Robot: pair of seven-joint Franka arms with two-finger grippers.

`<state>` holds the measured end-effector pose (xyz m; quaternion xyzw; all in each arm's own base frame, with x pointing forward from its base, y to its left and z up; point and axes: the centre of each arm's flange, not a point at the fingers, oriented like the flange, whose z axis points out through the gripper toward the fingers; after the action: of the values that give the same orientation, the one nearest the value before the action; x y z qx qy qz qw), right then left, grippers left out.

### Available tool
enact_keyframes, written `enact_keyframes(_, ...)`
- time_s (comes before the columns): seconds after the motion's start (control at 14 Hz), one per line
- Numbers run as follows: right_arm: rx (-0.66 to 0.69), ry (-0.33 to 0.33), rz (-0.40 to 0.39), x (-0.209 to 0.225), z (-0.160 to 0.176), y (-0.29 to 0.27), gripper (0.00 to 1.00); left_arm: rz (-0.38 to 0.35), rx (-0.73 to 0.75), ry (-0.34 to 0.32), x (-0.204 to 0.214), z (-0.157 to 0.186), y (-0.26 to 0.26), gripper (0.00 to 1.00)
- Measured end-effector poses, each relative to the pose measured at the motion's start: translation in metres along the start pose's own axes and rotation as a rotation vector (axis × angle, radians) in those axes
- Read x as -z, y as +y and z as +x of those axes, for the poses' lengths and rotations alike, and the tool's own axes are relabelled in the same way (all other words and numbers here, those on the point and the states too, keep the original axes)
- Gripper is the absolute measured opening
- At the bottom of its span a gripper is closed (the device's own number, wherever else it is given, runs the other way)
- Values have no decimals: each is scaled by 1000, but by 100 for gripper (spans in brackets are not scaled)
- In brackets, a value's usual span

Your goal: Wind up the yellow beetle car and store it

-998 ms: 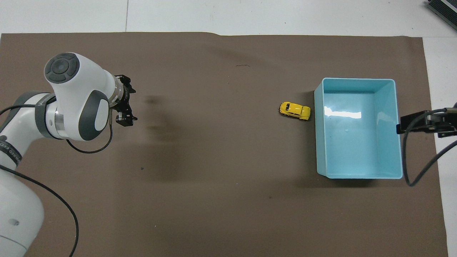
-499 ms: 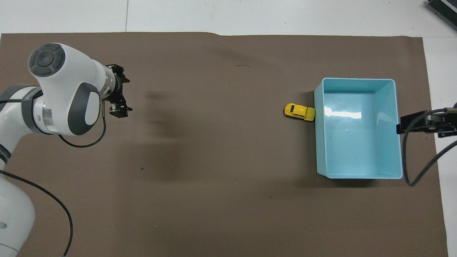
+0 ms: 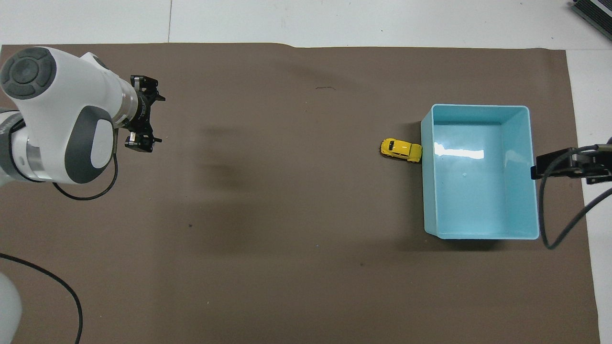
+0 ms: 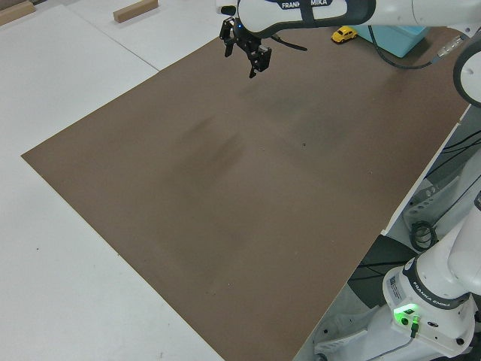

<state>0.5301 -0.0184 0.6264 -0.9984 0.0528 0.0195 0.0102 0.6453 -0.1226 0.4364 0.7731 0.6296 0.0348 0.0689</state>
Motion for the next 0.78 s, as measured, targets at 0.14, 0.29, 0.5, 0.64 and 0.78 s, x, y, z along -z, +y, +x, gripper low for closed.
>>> enact_keyframes(0.14,0,0,0,0,0,0,100,20,-130,2,11,7,-4,100)
enact_keyframes(0.29,0,0,0,0,0,0,100,31,-271,0,24,14,-7,100)
enact_keyframes(0.5,0,0,0,0,0,0,100,27,-462,0,40,26,-11,100)
enact_keyframes(0.64,0,-2,0,0,0,0,100,29,-574,-2,47,26,-13,100)
enact_keyframes(0.78,-2,-36,-2,-3,-4,1,100,37,-740,-8,52,26,-16,100)
